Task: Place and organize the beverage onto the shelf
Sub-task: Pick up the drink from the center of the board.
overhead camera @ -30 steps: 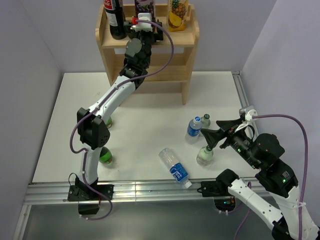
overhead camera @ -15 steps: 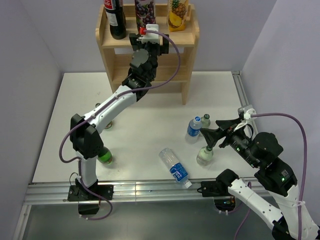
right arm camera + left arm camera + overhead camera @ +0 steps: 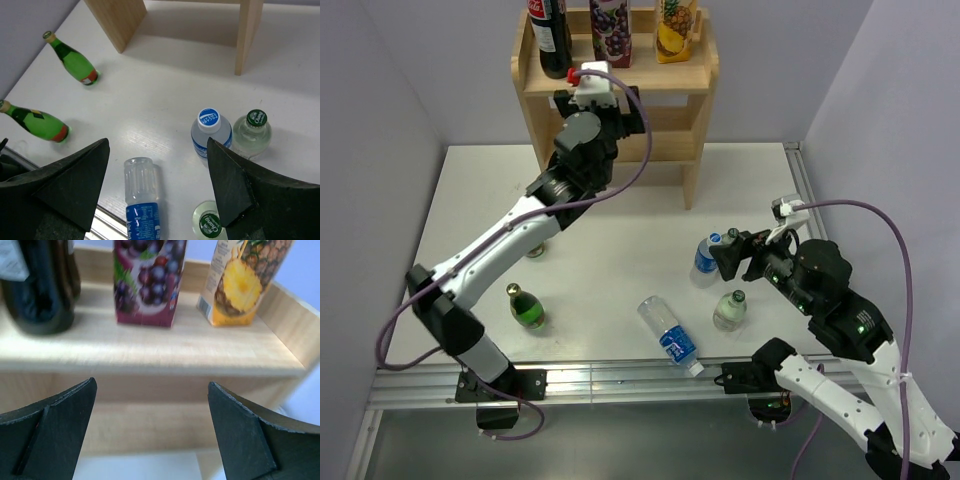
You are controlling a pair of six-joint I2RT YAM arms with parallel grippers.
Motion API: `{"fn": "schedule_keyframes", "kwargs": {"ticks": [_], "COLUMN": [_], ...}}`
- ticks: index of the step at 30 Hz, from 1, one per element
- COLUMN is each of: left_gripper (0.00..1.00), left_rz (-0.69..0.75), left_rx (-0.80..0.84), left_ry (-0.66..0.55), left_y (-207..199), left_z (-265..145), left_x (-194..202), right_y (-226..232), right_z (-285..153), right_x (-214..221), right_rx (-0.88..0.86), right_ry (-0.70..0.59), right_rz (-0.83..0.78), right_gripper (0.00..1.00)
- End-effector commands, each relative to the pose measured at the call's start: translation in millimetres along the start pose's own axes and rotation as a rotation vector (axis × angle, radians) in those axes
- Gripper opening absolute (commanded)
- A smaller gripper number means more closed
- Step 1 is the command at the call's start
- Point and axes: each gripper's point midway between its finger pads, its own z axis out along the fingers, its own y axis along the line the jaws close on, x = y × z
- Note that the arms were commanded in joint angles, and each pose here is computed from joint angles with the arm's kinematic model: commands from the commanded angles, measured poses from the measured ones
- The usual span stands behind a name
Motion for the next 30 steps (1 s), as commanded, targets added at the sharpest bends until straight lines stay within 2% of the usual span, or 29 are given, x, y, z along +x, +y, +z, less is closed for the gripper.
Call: {"fn": "schedule_keyframes", "kwargs": {"ticks": [1, 3, 5, 9, 15, 22, 25, 30], "left_gripper": [0.99, 0.99, 0.99, 0.99, 0.99, 0.99, 0.99, 1.0], "left_rz": [-0.111, -0.114, -0.155, -0.174, -0.209, -0.157, -0.142, -0.134], "left_rx": [-0.045, -0.052, -0.07, -0.09, -0.042, 0.014, 0.009, 0.048], "left_ry": [0.074, 0.136, 0.155, 0.233, 0.303, 0.431, 0.474, 0.533], "left_y": [27.9, 35.8, 47.8, 66.2, 79.2, 86.6, 94.3, 95.3], "left_z": [-38.8, -52.3, -67.0, -93.6, -128.2, -159.0, -171.3, -187.0], "left_x": [-14.8, 0.6, -5.1, 10.4, 14.9, 44.4, 59.1, 84.4], "right_y": [-7.3, -12.9, -16.0, -19.5, -31.0, -48.6, -53.1, -52.8], "right_z": [9.5, 14.4, 19.4, 29.4, 45.5, 64.5, 68.7, 76.5], "right_x": [0.0, 3.4, 8.9, 18.2, 35.2, 56.6, 58.3, 71.3], "right_rx": [0.054, 0.088, 0.108, 0.134, 0.201, 0.286, 0.306, 0.295], "right_ry": [0.001, 0.017, 0.042, 0.086, 0.139, 0.169, 0.14, 0.156], "right_rz": [0.02, 0.018, 0.017, 0.016, 0.014, -0.006, -0.004, -0.002], "right_gripper": [0.85, 0.84, 0.84, 0.82, 0.8, 0.76, 0.75, 0.78]}}
